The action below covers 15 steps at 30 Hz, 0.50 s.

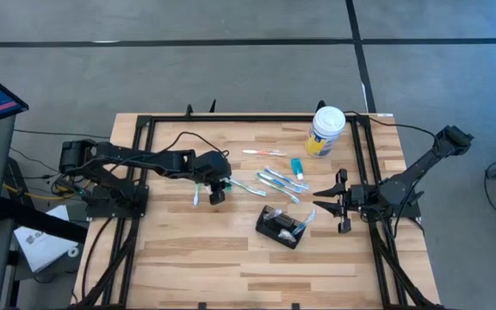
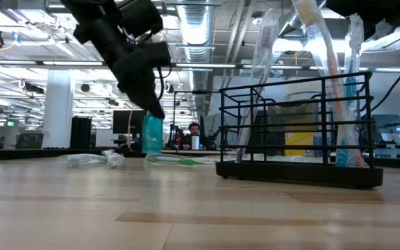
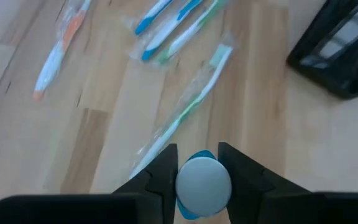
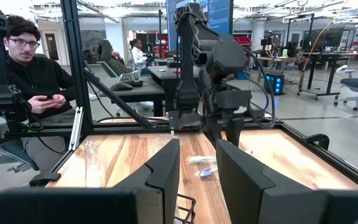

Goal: Pick & Place toothbrushing station
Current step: Put the bottom blue mouthwash into the mesh organizer

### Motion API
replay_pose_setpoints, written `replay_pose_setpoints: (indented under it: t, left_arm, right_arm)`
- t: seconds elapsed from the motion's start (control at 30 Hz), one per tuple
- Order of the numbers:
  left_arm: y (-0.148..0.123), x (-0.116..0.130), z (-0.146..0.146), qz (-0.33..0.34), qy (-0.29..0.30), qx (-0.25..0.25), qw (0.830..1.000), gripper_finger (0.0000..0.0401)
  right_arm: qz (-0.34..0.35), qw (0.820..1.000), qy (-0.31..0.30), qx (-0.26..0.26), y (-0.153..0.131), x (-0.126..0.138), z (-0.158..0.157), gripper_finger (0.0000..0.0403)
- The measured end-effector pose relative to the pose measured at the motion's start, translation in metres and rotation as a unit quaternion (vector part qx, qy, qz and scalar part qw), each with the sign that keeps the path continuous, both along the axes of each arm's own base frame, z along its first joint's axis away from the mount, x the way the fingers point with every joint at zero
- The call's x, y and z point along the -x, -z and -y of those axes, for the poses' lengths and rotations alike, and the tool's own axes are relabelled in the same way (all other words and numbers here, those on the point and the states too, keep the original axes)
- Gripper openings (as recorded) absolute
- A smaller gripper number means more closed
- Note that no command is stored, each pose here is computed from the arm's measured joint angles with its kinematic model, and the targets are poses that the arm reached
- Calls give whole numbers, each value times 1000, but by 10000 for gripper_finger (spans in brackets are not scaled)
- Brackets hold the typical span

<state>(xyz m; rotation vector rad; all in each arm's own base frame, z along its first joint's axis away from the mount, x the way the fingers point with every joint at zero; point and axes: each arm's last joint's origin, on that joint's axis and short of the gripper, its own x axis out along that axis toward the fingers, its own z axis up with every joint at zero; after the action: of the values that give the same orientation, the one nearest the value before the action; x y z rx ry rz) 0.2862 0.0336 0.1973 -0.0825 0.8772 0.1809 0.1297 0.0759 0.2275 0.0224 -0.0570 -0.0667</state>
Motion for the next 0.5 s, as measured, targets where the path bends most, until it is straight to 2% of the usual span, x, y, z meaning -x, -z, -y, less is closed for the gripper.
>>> replay_pose_setpoints:
  t: [0.27,0.5]
  left_arm:
    - [-31,-13,23,12,18,18,1000,87]
    - [-62,-25,46,57,54,72,994,87]
  right_arm:
    - [0,1000,0,0,0,0,0,98]
    - [0,1000,0,0,0,0,0,98]
